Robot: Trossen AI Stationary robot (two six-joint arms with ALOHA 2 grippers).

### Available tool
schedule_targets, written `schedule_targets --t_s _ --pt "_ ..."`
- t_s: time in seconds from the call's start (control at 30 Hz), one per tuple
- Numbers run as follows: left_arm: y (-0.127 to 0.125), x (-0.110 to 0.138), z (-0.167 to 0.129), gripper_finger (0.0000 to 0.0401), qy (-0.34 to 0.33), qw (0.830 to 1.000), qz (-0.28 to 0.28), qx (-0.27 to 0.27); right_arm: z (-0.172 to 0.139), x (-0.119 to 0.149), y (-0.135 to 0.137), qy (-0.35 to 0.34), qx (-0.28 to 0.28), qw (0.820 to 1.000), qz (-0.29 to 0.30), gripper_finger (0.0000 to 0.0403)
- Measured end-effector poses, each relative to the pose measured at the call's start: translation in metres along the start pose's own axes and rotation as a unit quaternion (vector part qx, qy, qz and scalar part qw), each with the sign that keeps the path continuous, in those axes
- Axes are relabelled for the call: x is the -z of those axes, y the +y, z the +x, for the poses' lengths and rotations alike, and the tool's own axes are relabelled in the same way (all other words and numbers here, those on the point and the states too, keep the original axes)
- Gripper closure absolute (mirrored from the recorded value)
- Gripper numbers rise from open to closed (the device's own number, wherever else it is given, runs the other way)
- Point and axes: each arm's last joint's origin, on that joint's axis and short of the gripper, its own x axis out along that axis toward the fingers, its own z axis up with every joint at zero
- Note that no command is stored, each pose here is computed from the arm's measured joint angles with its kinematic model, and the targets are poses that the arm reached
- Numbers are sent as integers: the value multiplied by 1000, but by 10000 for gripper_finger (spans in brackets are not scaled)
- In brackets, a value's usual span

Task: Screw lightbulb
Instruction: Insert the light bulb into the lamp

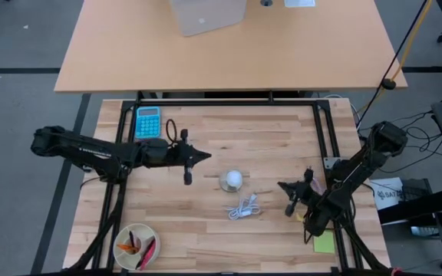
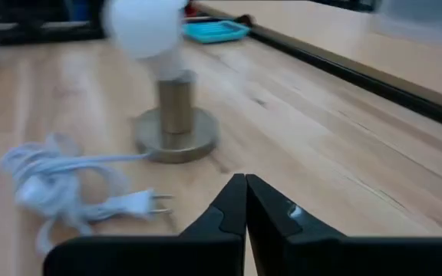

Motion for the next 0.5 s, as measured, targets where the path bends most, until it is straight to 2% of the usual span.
schedule_targets --t_s 0.23,0.37,0.5 --pt "-7 20 22 400 32 999 9 5 11 -24 25 -30 -31 998 -41 403" --pt "-11 41 26 400 1 1000 2 4 19 -33 28 -37 -33 998 -45 403" --pt "-10 64 12 400 -53 998 -26 -3 30 -41 30 -27 -58 997 -47 403"
